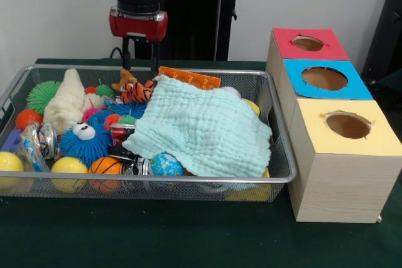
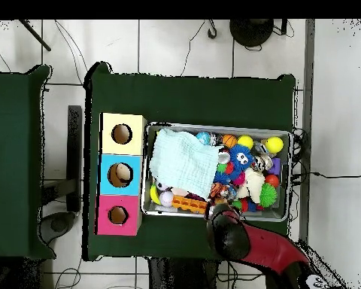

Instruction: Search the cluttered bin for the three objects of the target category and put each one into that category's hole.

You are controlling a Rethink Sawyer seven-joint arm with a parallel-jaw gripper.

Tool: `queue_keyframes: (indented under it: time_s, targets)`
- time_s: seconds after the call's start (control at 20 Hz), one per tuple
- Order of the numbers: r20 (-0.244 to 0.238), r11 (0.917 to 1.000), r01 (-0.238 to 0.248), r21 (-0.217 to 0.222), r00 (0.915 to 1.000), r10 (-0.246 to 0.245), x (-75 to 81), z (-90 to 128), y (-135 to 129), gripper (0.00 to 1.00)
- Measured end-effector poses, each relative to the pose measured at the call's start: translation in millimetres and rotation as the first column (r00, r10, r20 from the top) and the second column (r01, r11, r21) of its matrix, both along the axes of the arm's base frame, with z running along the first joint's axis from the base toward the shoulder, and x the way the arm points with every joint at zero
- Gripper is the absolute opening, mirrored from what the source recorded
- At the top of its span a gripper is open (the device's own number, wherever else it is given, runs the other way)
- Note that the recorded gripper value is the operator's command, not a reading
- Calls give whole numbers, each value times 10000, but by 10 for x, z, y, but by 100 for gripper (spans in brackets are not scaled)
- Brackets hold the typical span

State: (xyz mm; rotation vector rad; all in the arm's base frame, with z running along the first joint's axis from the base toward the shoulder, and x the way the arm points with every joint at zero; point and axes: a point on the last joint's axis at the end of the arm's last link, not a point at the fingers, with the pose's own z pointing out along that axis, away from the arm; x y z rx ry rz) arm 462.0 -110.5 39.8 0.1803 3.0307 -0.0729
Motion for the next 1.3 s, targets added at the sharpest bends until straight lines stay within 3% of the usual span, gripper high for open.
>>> queue_keyframes:
  time_s: [0.3, 0.7, 1.3]
  targets:
    - [-170, 9998, -169, 113, 9997, 171, -40, -75, 90, 100]
    - [-96, 9976, -667, 165, 9977, 669, 34, -66, 325, 100]
    - [314, 9845, -1715, 374, 9849, 1704, 138, -179, 910, 100]
